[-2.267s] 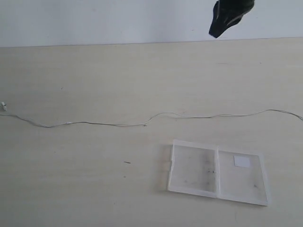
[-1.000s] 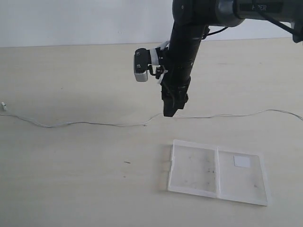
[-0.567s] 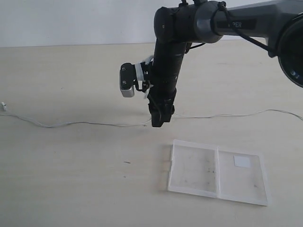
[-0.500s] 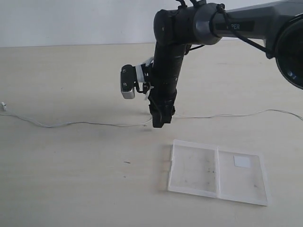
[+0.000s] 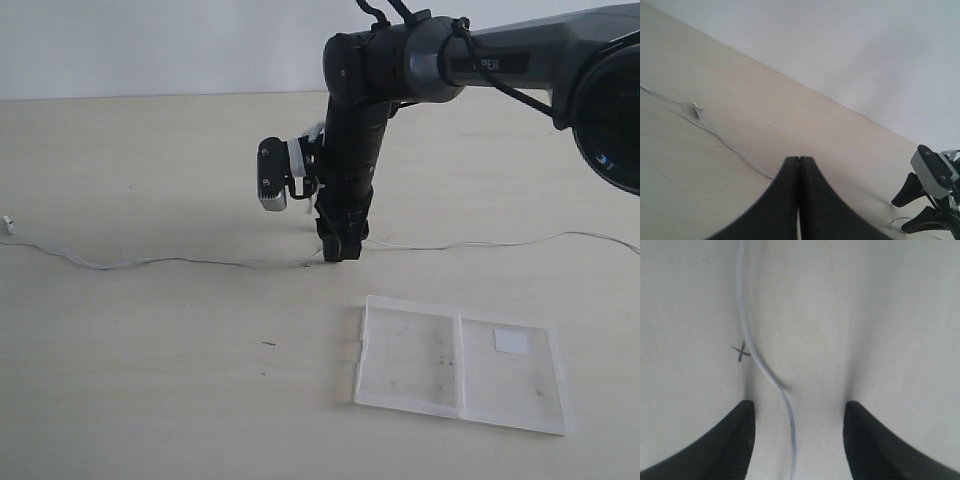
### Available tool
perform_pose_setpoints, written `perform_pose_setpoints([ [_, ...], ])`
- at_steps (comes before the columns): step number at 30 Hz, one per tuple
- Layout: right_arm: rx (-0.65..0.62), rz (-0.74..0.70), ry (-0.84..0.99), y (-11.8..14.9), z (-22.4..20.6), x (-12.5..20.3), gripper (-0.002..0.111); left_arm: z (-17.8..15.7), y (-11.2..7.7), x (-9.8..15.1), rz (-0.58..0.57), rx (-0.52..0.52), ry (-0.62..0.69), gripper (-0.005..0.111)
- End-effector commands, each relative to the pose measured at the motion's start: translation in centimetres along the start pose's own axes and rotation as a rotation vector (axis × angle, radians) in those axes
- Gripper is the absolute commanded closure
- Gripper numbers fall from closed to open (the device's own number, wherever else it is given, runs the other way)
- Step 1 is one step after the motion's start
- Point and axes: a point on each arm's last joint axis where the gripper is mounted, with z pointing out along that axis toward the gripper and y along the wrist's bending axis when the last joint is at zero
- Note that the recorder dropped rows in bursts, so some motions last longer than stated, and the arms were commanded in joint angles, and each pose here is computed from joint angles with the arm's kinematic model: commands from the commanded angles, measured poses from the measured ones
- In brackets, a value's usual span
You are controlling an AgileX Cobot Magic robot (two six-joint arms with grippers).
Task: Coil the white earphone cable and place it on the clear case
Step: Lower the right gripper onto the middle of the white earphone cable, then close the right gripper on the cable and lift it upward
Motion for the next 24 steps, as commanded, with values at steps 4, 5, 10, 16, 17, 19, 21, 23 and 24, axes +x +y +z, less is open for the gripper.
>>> perform_pose_setpoints([
  [4,-0.024,0.010,-0.007,0.3,0.3,-0.1,0.057,-0.1,-0.1,-0.1,0.001,0.008,-0.010,0.107],
  [5,-0.037,0.012,-0.005,0.4,0.5,-0.1,0.057,-0.1,-0.1,-0.1,0.001,0.008,-0.010,0.107],
  [10,-0.063,0.007,0.023,0.5,1.3,0.2,0.057,-0.1,-0.1,-0.1,0.001,0.008,-0.010,0.107],
  [16,-0.048,-0.009,0.044,0.4,1.3,0.4,0.067,-0.1,-0.1,-0.1,0.001,0.008,-0.010,0.107],
  [17,-0.054,-0.011,0.052,0.4,1.3,0.4,0.073,-0.1,-0.1,-0.1,0.001,0.008,-0.010,0.107],
  [19,-0.072,-0.011,0.061,0.6,1.3,0.5,0.081,-0.1,-0.1,-0.1,0.001,0.008,-0.010,0.107],
  [21,-0.072,-0.021,0.081,0.6,1.3,0.7,0.089,-0.1,-0.1,-0.1,0.001,0.008,-0.010,0.107],
  [23,-0.074,-0.027,0.093,0.6,1.3,0.8,0.095,-0.1,-0.1,-0.1,0.001,0.008,-0.010,0.107],
  [24,-0.073,-0.028,0.094,0.6,1.3,0.8,0.099,-0.1,-0.1,-0.1,0.001,0.008,-0.010,0.107],
])
